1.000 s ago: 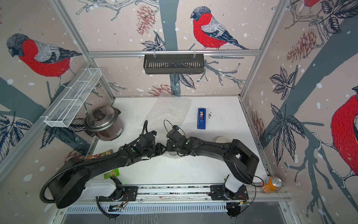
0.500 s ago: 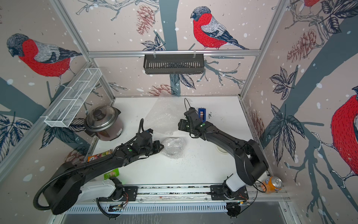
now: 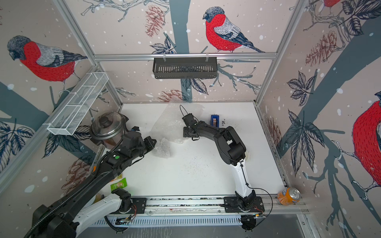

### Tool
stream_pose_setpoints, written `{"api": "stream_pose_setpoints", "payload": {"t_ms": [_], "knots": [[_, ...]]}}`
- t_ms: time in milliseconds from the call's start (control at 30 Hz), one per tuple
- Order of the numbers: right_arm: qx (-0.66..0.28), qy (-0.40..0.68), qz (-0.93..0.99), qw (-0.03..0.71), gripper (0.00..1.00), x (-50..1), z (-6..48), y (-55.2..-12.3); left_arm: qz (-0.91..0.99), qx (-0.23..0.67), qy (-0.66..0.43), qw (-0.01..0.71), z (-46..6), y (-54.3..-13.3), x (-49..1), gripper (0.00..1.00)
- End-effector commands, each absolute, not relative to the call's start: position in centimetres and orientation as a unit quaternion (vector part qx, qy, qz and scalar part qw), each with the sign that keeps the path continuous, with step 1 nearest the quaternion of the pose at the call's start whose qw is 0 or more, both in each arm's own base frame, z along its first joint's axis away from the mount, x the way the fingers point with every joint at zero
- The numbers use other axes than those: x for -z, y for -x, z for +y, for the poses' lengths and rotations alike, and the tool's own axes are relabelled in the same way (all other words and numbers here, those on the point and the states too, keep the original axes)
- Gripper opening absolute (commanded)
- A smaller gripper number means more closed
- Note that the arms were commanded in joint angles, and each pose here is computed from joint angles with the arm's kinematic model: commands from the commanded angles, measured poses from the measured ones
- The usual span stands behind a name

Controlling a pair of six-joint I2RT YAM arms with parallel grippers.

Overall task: Wrap bowls in bubble wrap
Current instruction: Move the bubble wrap to the center of the board.

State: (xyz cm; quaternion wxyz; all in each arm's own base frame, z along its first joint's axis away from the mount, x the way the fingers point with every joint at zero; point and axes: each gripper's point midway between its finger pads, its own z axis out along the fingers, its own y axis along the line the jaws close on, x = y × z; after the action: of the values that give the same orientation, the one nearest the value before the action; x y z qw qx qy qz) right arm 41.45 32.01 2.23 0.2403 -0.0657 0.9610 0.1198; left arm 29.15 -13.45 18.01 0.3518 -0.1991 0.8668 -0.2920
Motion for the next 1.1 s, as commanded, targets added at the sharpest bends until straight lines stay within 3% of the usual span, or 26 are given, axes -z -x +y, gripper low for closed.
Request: {"api": "stream_pose_setpoints", "payload": {"t_ms": [0, 100, 167, 433, 733, 867, 1067], "knots": [[-0.062, 0.072, 0.977, 0.191, 0.22, 0.5, 30.1, -38.1, 0.868, 0.290, 0.203, 0.349, -13.1, -29.9, -17.5, 0.00], [-0.045, 0.069, 0.979, 0.188, 0.05, 0.5, 28.8, -35.0, 0.865, 0.293, 0.210, 0.349, -12.9, -30.3, -16.8, 0.00], [-0.043, 0.062, 0.980, 0.185, 0.02, 0.0, 27.8, -32.9, 0.863, 0.294, 0.212, 0.351, -12.8, -30.5, -16.6, 0.00], [-0.031, 0.060, 0.983, 0.170, 0.01, -1.2, 25.0, -24.8, 0.841, 0.305, 0.205, 0.397, -12.2, -32.7, -20.1, 0.00], [-0.029, 0.110, 0.984, 0.135, 0.01, 0.1, 24.5, -17.0, 0.817, 0.338, 0.195, 0.425, -12.6, -39.8, -24.3, 0.00], [-0.062, 0.160, 0.975, 0.141, 0.01, -0.7, 26.7, -14.3, 0.805, 0.354, 0.188, 0.437, -13.6, -43.0, -26.2, 0.00], [-0.077, 0.187, 0.971, 0.131, 0.01, -1.0, 28.0, -12.0, 0.794, 0.369, 0.199, 0.440, -14.5, -47.6, -24.6, 0.00]]}}
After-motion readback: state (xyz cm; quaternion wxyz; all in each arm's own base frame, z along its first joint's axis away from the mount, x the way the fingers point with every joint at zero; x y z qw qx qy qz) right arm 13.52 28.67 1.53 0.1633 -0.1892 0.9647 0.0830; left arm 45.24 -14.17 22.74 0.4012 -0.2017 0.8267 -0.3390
